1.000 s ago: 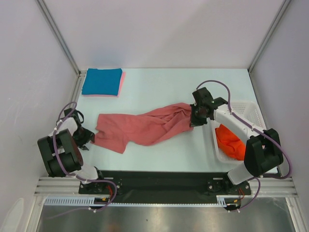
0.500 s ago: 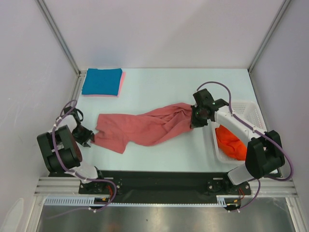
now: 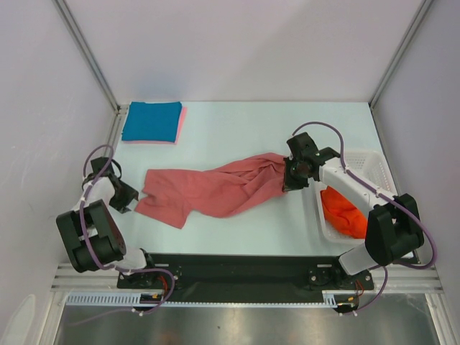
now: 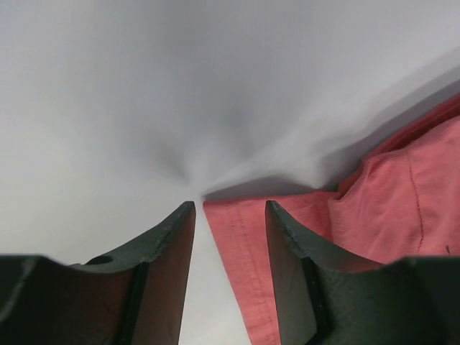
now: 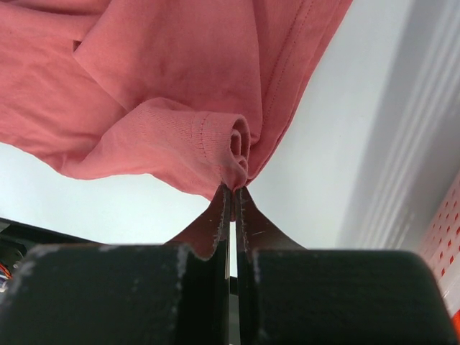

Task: Fold and stack the t-shirts
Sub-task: Flatten the tshirt out

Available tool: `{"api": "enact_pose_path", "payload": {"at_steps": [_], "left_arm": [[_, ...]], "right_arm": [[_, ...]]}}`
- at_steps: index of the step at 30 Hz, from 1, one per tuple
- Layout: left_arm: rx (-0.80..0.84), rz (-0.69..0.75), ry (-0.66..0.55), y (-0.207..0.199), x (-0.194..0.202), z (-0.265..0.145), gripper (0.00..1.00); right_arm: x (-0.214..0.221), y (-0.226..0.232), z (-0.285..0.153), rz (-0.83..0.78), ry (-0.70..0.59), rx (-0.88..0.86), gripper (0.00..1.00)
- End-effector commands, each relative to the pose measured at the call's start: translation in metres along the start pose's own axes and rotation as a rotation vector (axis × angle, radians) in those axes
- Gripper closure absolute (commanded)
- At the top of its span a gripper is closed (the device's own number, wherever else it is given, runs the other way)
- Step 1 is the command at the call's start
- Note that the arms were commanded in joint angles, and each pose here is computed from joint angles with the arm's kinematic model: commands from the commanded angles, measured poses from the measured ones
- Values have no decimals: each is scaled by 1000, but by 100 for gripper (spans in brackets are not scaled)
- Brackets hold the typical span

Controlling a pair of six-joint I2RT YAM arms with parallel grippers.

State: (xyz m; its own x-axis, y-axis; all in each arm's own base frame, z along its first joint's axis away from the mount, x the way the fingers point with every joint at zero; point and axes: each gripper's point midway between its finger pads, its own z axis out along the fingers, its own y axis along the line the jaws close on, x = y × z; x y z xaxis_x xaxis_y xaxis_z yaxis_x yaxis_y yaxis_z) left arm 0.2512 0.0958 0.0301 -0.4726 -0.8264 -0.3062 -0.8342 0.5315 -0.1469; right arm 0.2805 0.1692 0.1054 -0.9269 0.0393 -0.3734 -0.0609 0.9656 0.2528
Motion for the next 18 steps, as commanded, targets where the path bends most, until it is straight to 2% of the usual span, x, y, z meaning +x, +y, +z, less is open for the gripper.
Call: {"api": "enact_pose_path", "payload": {"at_steps": [1,8,18], "left_arm": [[38,20,-39,-6,-10,-2,50],[2,9,29,4,10,5,51],[-20,27,42,8,11,18,52]], "right_arm": [[-1,4,-5,-15,-12,-20,100],[-1,4,-3,-15,-9,-17,100],[-3,6,-4,-9,-13,-26,100]]}}
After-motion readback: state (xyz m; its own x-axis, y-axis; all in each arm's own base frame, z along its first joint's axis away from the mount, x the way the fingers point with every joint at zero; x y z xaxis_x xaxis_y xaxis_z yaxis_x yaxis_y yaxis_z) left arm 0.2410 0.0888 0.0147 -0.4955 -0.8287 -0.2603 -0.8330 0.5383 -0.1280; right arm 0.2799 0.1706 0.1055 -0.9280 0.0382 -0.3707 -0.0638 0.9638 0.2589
